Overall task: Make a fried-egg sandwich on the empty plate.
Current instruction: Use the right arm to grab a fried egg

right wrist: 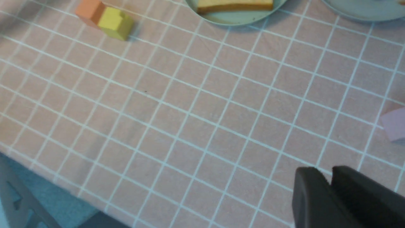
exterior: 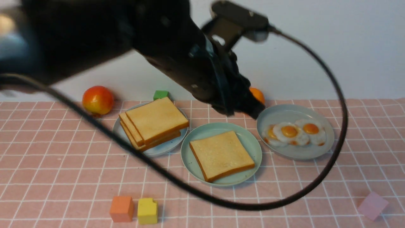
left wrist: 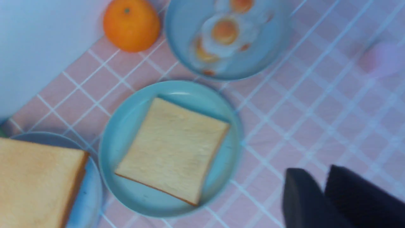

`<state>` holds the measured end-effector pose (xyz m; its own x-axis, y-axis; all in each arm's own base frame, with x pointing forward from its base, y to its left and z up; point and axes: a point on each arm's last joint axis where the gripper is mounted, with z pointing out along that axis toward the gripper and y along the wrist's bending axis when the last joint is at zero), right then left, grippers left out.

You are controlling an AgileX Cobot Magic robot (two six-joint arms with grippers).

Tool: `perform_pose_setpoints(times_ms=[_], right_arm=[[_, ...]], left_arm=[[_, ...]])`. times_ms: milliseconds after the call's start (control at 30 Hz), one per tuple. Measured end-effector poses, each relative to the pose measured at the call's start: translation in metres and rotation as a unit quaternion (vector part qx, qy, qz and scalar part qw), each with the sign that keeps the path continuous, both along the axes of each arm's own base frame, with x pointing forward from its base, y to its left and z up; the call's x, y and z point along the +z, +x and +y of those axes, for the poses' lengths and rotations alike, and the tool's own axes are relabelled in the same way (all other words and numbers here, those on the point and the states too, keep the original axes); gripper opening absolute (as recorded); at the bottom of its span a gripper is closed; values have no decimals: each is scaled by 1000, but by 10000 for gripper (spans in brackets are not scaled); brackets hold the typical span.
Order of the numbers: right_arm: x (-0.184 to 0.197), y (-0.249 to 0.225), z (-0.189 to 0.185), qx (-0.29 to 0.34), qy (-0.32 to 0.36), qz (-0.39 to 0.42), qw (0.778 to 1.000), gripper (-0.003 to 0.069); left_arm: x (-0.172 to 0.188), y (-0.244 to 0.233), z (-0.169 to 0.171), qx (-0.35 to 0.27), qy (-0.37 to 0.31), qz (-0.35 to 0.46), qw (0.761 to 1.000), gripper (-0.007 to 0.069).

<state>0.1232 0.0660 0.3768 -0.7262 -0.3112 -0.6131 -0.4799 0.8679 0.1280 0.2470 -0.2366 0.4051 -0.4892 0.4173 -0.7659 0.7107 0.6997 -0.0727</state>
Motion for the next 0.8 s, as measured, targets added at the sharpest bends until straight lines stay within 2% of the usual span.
perform_pose_setpoints(times_ms=[33, 67, 200, 367, 467, 600, 700, 733, 767, 800], right_arm=[[-4, 12, 4, -1, -7, 1, 1000, 132], [-13, 30, 9, -1, -20, 11, 1000, 134], [-37, 68, 21, 1, -53, 30, 998, 137], [-76, 124, 31, 12, -148, 72, 986, 150], [-98, 154, 36, 34, -204, 78, 975, 183], [-112, 188, 45, 61, -226, 62, 970, 268], [-121, 219, 44, 80, -239, 52, 966, 370], [-122, 221, 44, 81, -240, 52, 966, 377], [-131, 235, 42, 92, -249, 52, 963, 434], [-138, 244, 42, 103, -256, 53, 960, 461]], left_arm=[[13, -15, 11, -2, -18, -3, 1000, 30], [20, -30, 22, -7, -34, -1, 999, 12], [22, -72, 53, -25, -65, 12, 997, 13], [-20, -136, 105, -50, -70, 19, 996, 13], [-48, -165, 132, -48, -80, 5, 996, 13], [-50, -192, 157, -45, -141, -45, 988, 13], [-38, -210, 176, -35, -203, -99, 973, 13], [-37, -212, 177, -35, -206, -101, 973, 13], [-34, -218, 183, -32, -226, -114, 967, 13], [-33, -221, 186, -30, -231, -116, 966, 13]])
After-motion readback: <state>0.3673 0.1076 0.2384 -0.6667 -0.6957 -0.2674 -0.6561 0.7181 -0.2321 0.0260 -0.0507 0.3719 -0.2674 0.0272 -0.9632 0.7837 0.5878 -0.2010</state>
